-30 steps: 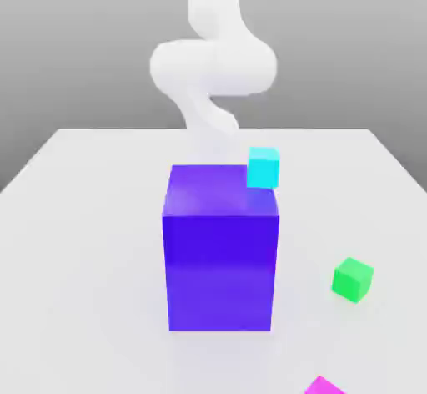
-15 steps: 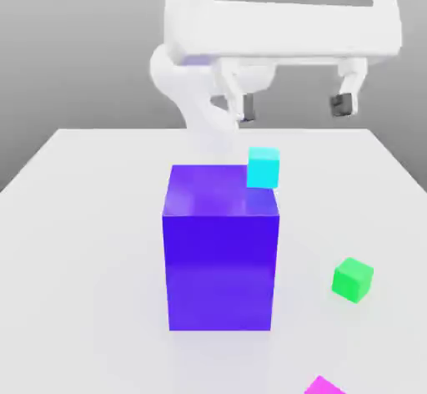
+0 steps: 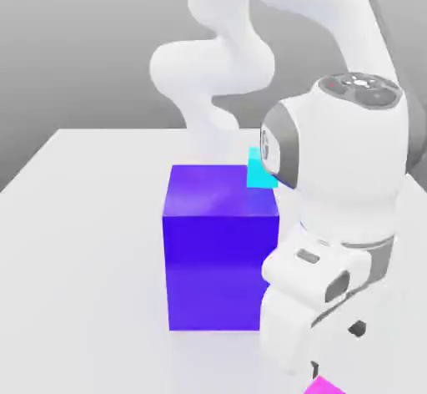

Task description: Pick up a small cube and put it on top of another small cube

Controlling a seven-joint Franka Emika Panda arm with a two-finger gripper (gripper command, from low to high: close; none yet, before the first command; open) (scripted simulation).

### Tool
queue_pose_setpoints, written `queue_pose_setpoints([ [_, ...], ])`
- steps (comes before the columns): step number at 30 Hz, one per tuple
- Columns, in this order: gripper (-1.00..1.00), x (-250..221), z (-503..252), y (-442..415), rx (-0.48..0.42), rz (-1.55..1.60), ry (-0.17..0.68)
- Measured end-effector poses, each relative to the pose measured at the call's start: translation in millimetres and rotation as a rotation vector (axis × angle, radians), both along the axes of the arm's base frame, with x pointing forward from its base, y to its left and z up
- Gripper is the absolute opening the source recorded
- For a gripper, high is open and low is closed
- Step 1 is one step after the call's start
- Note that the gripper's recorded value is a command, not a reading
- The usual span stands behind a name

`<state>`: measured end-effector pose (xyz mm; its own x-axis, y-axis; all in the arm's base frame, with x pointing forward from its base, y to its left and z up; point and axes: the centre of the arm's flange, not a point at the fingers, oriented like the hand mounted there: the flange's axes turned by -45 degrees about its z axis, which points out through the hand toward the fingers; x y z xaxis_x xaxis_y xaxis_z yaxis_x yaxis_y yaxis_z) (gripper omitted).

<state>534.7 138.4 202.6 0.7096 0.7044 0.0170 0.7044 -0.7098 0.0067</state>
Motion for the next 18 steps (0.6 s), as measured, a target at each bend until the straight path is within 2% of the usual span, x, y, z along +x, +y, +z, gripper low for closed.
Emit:
queue_pose_setpoints([
  [4,0.0,-1.9,-61.6,2.4,-0.008,0.018,0.016],
  [5,-1.0,-2.5,-70.9,2.3,-0.007,0.018,0.016],
  [11,-1.0,-2.9,-75.7,2.3,-0.008,0.019,0.018],
  [16,-1.0,-3.3,-20.7,3.1,-0.007,0.02,0.018],
  [18,-1.0,-23.1,-5.0,20.8,0.003,0.053,0.021],
])
